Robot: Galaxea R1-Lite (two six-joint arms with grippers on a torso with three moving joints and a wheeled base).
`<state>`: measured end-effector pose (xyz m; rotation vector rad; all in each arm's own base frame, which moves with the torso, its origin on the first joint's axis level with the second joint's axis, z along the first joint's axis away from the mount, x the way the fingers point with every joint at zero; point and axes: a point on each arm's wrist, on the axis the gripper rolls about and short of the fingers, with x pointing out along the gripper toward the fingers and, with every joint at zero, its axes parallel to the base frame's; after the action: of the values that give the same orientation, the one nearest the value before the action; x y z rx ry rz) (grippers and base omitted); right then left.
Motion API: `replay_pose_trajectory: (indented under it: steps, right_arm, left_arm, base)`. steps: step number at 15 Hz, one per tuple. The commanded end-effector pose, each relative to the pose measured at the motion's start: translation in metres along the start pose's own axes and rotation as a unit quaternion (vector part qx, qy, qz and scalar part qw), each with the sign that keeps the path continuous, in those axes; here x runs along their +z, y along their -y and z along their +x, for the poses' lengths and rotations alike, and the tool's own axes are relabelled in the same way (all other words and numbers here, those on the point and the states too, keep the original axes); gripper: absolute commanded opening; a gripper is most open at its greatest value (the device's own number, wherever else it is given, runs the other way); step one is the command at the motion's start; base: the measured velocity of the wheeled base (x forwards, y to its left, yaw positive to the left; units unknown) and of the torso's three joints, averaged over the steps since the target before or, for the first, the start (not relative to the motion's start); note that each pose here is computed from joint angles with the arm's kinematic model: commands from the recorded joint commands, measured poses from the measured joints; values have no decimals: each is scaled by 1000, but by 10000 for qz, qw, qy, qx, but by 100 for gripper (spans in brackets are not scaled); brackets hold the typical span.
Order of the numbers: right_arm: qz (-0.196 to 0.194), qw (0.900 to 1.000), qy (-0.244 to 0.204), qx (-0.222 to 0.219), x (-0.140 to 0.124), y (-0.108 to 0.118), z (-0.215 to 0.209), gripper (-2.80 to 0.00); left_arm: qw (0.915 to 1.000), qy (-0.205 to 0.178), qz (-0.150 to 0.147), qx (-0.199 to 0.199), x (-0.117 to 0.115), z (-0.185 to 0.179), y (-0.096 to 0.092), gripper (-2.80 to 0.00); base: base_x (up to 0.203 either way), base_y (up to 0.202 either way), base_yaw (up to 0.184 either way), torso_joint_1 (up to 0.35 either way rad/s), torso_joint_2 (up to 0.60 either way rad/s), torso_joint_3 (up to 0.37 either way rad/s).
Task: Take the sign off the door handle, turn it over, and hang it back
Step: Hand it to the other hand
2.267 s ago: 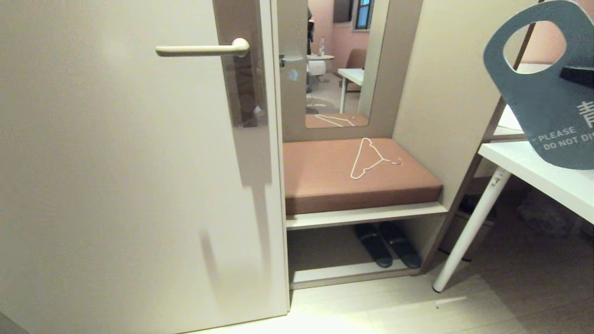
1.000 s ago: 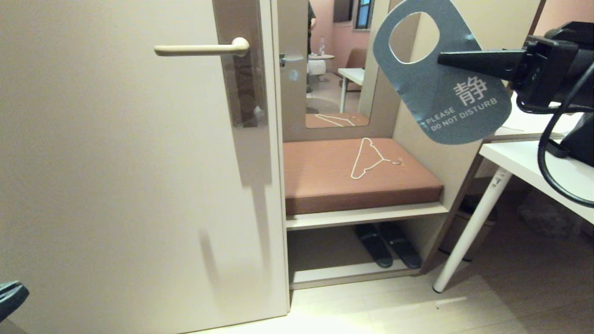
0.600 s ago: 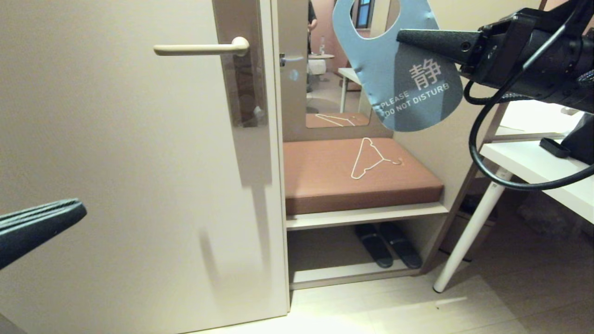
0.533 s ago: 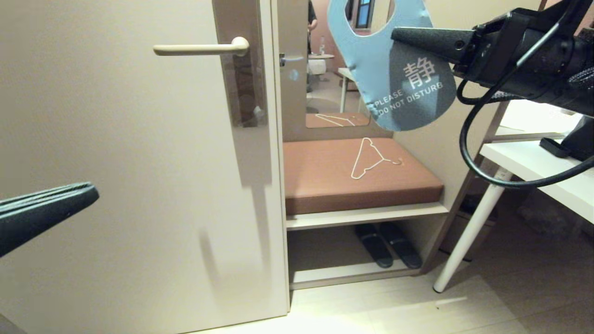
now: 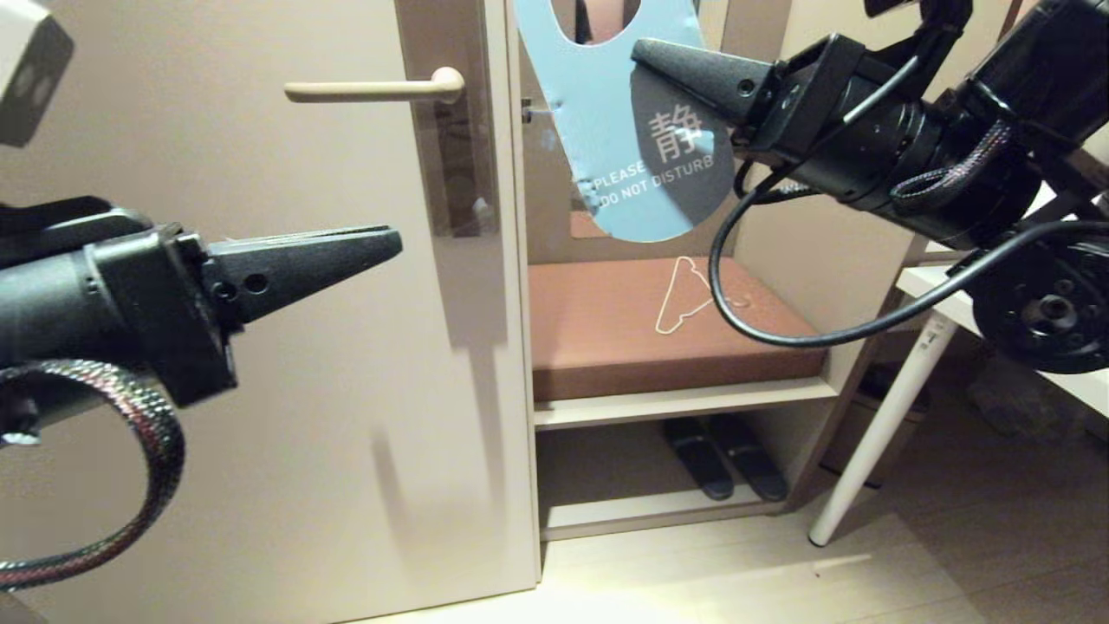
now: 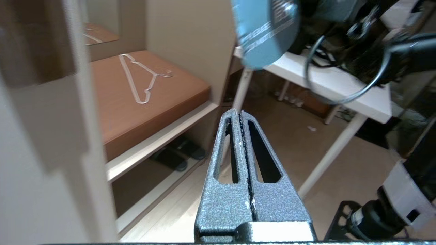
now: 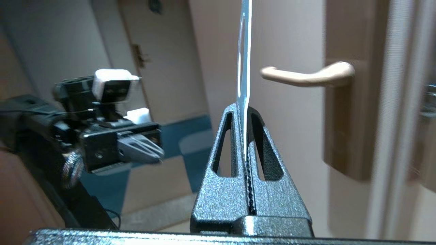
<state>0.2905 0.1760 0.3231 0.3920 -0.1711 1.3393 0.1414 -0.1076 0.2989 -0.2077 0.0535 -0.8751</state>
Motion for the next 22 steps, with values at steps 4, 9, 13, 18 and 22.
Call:
replay_pose_trajectory:
  steps: [4,9,13,18,22]
  right_arm:
    - [208,9992,-108,321,-26,-1,21,-280]
    - [167,9977,-2,660,-29,-18,33,-280]
    - [183,9977,21,654,-32,-21,35,-280]
    - [179,9985,106,499,-32,-21,34,-280]
    - [190,9983,108,549,-31,-23,36,-280]
  left_arm:
    - [9953,-399,-479,-738,-7,23,3,-280]
    - [9952,-374,-498,-761,-9,36,-1,-280]
    - [9954,-446,-504,-676,-13,42,-6,0]
    - [9972,-397,-475,-416,-11,38,-18,0]
    - [9977,-371,-479,-294,-10,37,-24,0]
  base:
    - [0,0,0,0,0,0]
    - [0,0,0,0,0,0]
    - [0,0,0,0,0,0]
    - [0,0,0,0,0,0]
    - [0,0,0,0,0,0]
